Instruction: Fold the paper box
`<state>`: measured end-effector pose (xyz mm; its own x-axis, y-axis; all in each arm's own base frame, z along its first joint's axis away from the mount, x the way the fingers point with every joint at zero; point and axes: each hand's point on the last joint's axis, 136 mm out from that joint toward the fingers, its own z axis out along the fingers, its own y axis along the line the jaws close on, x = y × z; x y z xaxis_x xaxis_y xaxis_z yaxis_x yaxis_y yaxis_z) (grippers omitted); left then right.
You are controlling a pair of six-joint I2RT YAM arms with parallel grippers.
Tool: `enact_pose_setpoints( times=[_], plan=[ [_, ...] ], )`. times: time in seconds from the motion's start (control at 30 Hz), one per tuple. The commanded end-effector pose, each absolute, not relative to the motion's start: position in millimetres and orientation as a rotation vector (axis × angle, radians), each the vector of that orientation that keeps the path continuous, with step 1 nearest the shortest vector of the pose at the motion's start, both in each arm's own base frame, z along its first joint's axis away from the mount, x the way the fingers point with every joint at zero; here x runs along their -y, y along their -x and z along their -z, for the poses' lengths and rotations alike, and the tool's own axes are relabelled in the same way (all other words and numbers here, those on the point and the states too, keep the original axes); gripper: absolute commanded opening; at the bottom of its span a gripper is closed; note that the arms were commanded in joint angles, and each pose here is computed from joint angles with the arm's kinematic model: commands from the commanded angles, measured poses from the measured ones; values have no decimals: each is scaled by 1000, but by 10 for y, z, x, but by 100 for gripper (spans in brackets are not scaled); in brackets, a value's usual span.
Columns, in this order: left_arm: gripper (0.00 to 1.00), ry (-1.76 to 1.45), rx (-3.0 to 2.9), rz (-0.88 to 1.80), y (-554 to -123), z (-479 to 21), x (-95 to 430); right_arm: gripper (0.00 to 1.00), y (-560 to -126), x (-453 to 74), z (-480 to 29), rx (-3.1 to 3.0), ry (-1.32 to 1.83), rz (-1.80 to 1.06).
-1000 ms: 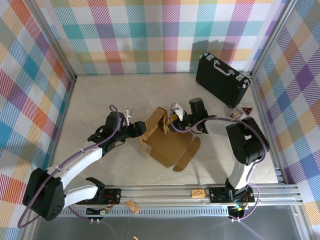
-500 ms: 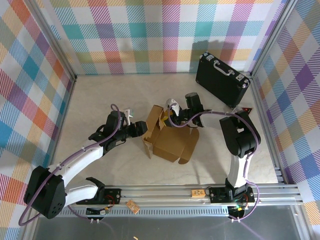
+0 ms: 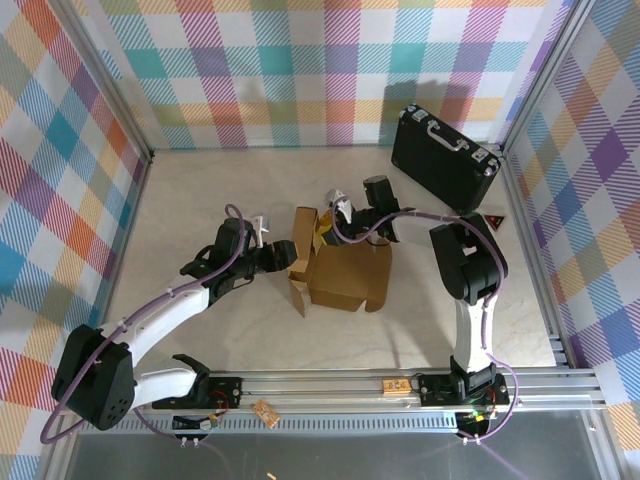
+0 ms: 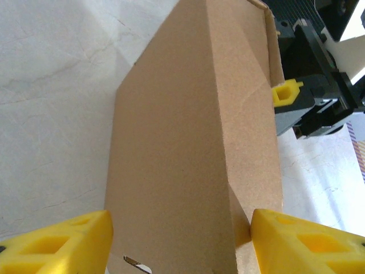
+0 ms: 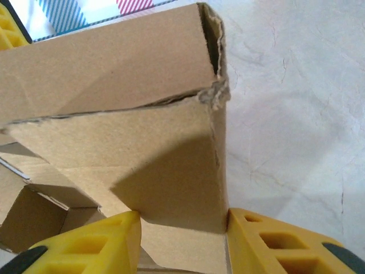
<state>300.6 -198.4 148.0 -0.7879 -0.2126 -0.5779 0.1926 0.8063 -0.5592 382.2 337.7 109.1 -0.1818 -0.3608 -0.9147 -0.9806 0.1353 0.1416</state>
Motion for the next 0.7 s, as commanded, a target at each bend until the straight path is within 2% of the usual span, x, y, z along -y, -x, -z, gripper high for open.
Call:
enact_pose_setpoints(
  times=[0.0,0.23,0.43,0.67],
  plan=[
    [65,-13,-2495,728,-2806,-1106,1905,44,-3722,-3511,-1327,-1517,1406,-1108],
    [65,-24,-2510,725,-2789,-1065,1908,50,-3855,-3519,-1260,-1490,1508,-990],
    [65,-45,-2512,718,-2799,-1070,1914,51,-3873,-3586,-1243,-1415,1588,-1023],
    [65,-65,-2527,732,-2794,-1063,1948,61,-3908,-3641,-1248,-1296,1652,-1007]
  ],
)
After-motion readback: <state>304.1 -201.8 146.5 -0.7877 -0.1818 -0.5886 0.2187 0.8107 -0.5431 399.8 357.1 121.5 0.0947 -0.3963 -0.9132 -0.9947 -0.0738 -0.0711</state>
